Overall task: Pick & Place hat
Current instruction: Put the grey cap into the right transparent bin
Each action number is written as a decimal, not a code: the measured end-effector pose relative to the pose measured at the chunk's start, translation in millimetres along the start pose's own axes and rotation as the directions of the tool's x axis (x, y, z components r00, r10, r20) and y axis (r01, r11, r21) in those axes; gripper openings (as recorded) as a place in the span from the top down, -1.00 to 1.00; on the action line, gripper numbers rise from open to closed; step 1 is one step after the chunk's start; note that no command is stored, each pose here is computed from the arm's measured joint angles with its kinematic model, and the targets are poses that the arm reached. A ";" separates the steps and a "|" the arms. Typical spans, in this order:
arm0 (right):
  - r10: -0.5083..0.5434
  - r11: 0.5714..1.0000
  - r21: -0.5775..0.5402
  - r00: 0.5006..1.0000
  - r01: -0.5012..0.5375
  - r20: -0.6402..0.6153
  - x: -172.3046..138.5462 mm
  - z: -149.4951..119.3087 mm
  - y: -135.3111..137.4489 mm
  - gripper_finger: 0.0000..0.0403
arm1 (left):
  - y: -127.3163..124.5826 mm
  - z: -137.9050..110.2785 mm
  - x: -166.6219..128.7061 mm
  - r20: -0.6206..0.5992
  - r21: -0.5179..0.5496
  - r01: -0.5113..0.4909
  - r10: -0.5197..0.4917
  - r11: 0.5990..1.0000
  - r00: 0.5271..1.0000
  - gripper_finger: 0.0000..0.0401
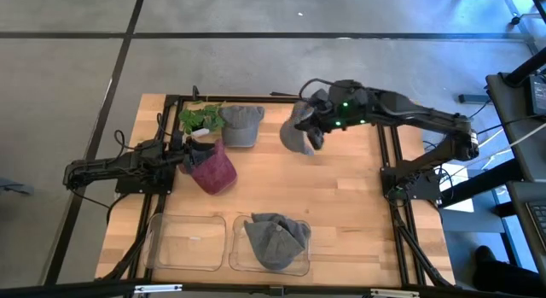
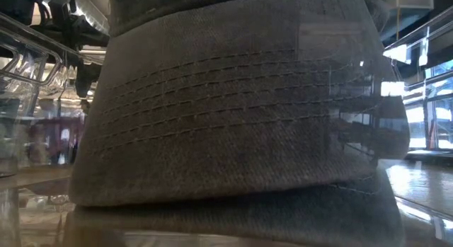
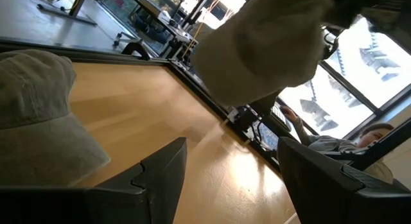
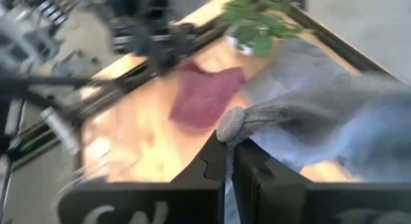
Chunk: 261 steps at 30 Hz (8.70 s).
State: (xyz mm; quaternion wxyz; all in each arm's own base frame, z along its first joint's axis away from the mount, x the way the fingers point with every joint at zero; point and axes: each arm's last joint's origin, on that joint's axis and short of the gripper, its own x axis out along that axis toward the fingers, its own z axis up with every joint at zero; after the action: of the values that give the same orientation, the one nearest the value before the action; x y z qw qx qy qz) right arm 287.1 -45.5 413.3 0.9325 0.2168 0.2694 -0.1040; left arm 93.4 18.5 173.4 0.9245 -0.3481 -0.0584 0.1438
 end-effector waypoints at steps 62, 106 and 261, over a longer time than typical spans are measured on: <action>0.015 0.180 -0.876 0.891 -0.448 -0.453 43.0 -153.5 272.1 0.95 | 1.0 -1.2 0.0 -0.012 0.048 -0.009 0.010 0.999 1.000 -0.17; -0.218 0.536 -0.806 0.881 -0.252 -0.421 136.7 -127.2 215.9 0.00 | 0.6 -2.0 0.0 -0.034 0.063 0.011 -0.009 0.998 0.999 -0.17; 0.180 0.689 0.620 0.917 -0.376 0.356 -10.9 -113.7 -44.4 -0.03 | -176.0 89.6 96.0 -0.121 0.893 0.086 -0.051 -0.442 0.991 0.96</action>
State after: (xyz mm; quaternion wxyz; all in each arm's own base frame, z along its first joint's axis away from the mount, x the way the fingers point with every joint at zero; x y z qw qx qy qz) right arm 212.2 -31.6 317.3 0.8211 0.5633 0.0485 -0.0790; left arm 205.7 -22.0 357.6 0.7929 0.6013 0.0778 0.0616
